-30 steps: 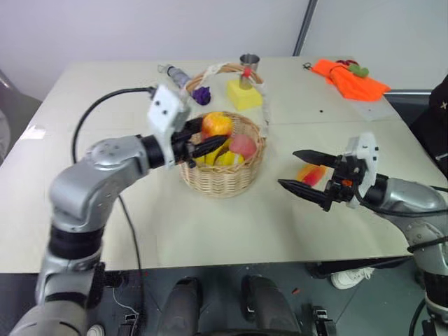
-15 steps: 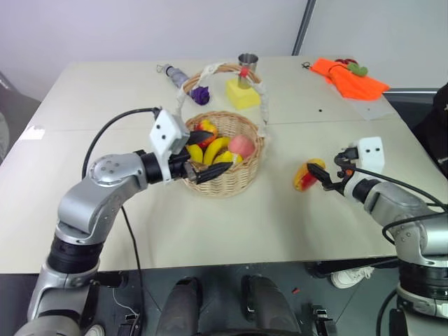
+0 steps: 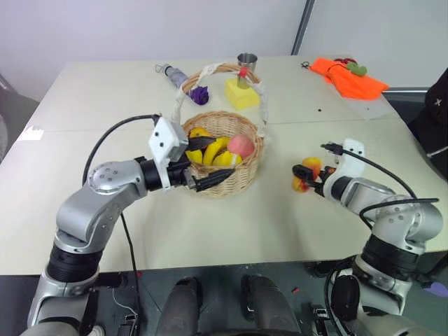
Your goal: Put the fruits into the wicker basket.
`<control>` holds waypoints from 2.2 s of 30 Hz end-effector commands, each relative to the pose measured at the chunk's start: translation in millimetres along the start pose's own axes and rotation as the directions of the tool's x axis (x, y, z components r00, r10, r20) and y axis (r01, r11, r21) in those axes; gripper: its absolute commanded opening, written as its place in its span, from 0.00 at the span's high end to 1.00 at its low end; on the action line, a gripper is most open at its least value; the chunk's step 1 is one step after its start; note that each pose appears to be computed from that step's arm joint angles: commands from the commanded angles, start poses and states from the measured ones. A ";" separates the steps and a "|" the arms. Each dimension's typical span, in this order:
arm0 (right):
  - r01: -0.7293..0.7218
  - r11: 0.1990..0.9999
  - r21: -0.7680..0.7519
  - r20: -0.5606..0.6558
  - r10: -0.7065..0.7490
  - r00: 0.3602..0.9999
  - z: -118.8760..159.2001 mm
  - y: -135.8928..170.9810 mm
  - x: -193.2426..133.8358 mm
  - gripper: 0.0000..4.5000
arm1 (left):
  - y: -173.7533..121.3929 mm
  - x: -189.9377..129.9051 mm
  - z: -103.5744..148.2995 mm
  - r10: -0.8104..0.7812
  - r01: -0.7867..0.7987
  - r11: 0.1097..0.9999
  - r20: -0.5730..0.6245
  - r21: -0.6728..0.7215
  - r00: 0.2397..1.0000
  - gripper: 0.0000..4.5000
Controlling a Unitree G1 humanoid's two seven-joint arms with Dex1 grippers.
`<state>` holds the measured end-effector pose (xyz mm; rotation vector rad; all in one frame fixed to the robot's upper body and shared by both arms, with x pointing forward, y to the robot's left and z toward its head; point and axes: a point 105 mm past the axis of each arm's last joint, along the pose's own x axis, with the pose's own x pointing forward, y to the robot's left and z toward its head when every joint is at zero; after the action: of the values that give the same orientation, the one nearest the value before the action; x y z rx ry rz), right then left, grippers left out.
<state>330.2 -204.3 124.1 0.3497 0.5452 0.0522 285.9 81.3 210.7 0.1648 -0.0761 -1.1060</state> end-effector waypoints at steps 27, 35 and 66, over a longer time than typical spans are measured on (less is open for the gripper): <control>-0.417 0.482 -0.771 0.037 0.687 0.726 38.2 204.6 -28.9 0.52 | 33.7 -94.7 -38.4 0.254 -0.249 0.964 0.050 -0.093 0.966 0.00; -0.388 0.478 -0.788 0.097 0.719 0.688 44.3 218.8 -23.7 0.06 | 31.6 -91.0 -29.6 0.271 -0.265 0.961 0.088 -0.083 0.958 0.00; -0.291 0.753 -0.591 0.421 0.595 0.685 77.8 139.1 -15.3 0.99 | 13.5 -78.3 -25.9 0.298 -0.257 0.952 0.305 -0.168 0.905 0.00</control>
<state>371.8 -99.1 220.8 -0.0289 -0.1331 0.5416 273.8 165.9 177.7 -0.1523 -0.2823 -0.7897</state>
